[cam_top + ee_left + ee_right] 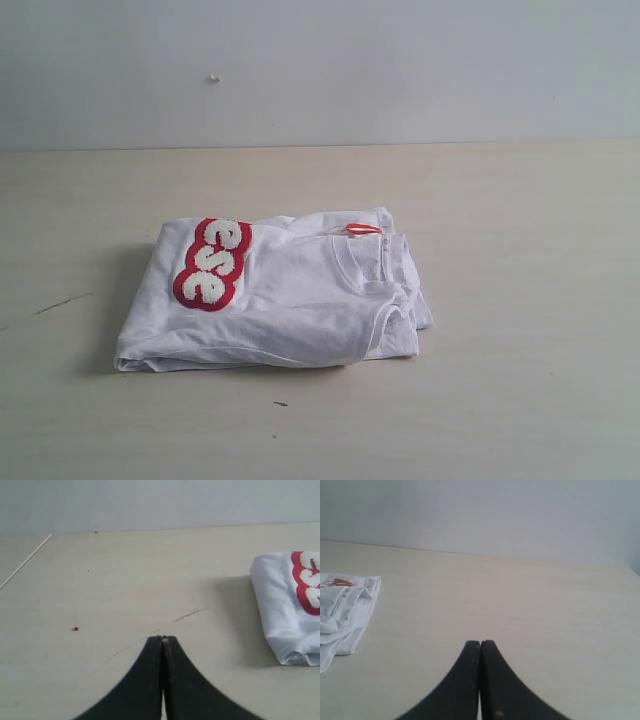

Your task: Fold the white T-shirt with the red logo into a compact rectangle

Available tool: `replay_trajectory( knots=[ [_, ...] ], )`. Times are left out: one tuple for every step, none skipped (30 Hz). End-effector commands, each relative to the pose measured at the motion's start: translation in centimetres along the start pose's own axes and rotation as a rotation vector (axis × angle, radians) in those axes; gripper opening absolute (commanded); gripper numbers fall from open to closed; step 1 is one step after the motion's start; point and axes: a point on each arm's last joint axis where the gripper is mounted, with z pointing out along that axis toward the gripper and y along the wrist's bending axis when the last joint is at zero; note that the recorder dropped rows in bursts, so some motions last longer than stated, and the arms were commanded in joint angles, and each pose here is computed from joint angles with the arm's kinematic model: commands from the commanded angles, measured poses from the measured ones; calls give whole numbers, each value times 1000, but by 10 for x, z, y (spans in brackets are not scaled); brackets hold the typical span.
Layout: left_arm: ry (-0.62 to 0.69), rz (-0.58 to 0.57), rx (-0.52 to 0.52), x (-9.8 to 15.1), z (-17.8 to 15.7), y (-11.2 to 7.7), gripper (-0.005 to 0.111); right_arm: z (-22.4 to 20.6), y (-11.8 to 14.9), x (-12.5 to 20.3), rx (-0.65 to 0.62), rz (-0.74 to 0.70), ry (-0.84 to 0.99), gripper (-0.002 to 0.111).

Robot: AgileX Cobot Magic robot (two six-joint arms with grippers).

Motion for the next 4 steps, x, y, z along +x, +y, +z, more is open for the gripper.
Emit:
replay_trajectory(
  knots=[
    [-10,-5,7,-1,0,-1,0,0,0,1,-3,1,-6,0],
    [-10,-5,7,-1,0,-1,0,0,0,1,-3,1,-6,0],
    [-10,-5,7,-1,0,-1,0,0,0,1,-3,1,-6,0],
    [-10,-5,7,-1,0,-1,0,0,0,1,-3,1,-6,0]
  ],
)
